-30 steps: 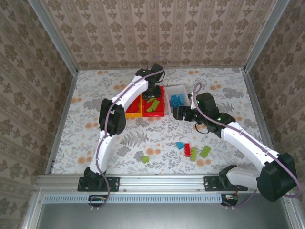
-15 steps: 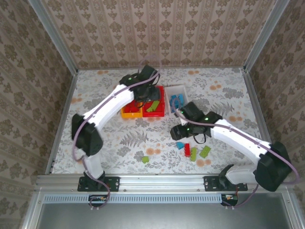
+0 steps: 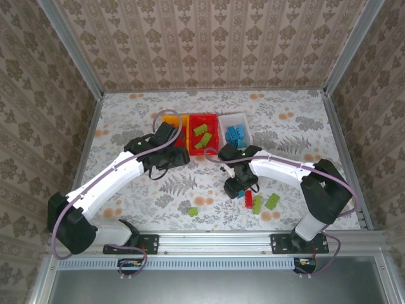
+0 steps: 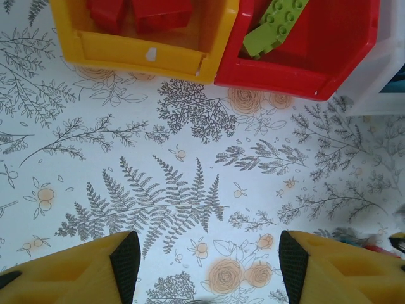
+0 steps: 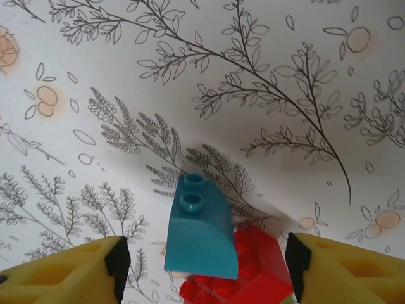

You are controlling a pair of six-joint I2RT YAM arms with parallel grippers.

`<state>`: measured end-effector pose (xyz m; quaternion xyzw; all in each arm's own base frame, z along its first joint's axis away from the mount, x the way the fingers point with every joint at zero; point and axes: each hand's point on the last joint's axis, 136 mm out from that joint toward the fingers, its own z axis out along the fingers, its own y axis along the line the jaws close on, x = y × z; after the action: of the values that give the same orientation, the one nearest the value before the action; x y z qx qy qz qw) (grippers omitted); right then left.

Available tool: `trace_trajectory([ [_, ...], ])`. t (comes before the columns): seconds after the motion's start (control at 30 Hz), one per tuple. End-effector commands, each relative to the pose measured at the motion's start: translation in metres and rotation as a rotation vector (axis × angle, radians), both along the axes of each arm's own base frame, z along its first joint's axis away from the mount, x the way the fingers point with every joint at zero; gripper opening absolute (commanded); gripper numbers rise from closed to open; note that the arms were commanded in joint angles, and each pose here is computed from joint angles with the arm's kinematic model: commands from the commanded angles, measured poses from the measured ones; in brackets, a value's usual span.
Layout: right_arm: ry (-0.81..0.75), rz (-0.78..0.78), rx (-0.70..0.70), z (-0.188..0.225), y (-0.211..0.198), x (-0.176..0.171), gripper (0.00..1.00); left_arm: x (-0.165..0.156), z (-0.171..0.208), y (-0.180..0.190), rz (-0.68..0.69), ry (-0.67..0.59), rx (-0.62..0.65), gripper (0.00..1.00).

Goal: Sort the legos into containers by color

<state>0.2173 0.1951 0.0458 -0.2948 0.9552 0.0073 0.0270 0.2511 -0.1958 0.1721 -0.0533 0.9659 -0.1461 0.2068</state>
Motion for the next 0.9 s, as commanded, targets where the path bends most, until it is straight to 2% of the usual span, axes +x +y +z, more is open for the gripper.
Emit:
trace_trajectory([
  [0.0,0.025,0.045,-0.054,-0.007,-0.002,-0.001,0.67,0.001,0.006,0.004,0.049,-0.019,-0.035,0.62],
  [0.23,0.071,0.032,-0.089,-0.023,-0.002,-0.005,0.57,0.001,0.007,0.005,0.061,-0.024,-0.039,0.62],
  [0.4,0.087,0.029,-0.099,-0.031,-0.002,-0.006,0.47,0.003,0.005,0.002,0.061,-0.022,-0.047,0.62],
  [0.63,0.102,0.023,-0.109,-0.037,-0.003,-0.009,0.41,0.006,0.005,-0.004,0.050,-0.021,-0.053,0.62],
  [0.87,0.039,0.017,-0.106,-0.032,-0.003,0.002,0.29,0.008,0.004,-0.011,0.039,-0.023,-0.062,0.62],
])
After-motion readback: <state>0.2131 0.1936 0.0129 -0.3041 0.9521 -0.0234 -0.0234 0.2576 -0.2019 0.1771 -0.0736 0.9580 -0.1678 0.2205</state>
